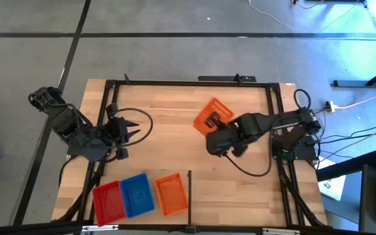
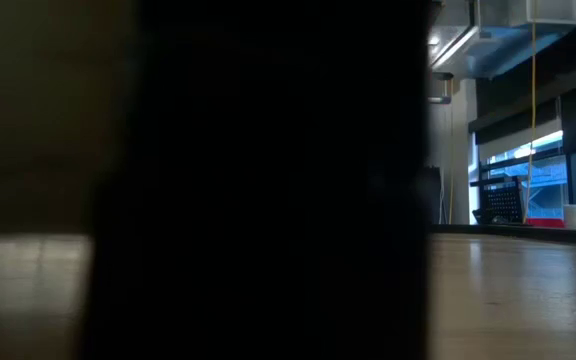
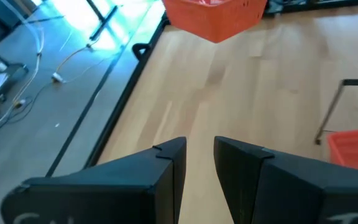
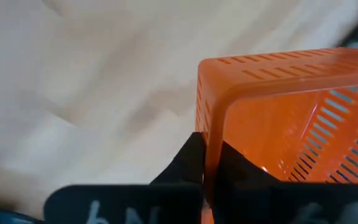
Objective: Stack baskets on shelf by color
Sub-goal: Stack the orange bin on top of the orange bin on the shelf
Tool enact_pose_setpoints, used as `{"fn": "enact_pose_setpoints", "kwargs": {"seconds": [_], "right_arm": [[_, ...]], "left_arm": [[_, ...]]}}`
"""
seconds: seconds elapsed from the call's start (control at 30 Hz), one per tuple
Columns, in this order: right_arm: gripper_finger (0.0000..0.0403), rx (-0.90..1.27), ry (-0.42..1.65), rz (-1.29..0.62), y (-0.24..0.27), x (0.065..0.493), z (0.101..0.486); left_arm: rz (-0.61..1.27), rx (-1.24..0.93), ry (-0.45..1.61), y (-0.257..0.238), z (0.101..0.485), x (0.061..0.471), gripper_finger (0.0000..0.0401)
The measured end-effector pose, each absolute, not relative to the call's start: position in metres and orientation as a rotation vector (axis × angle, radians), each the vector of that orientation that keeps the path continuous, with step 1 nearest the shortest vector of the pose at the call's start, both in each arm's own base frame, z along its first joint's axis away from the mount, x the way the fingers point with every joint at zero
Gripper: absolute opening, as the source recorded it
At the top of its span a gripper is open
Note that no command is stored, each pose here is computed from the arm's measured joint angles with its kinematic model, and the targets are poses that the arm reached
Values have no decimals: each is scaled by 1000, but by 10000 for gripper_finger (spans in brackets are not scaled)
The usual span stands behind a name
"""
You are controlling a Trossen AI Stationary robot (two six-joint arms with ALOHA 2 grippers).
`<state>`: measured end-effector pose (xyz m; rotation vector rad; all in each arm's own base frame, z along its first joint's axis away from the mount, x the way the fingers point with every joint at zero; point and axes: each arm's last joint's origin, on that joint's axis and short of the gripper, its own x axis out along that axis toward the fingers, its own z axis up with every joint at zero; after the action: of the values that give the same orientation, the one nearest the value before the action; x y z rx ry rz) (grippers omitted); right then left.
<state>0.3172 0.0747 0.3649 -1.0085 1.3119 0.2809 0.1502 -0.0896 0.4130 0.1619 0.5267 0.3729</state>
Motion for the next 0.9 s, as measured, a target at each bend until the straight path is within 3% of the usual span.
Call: {"fn": "enact_pose_setpoints", "kwargs": {"seconds": [0.4,0.63,0.9], "right_arm": [[0,-1357,1300,341,52,359,377],[0,-1518,1331,355,44,366,379],[0,-1547,1351,320,39,366,380]], "left_arm": [[418,112,601,-66,412,165,75],[317,514,590,-65,418,192,75],[308,832,558,-62,419,237,75]]}}
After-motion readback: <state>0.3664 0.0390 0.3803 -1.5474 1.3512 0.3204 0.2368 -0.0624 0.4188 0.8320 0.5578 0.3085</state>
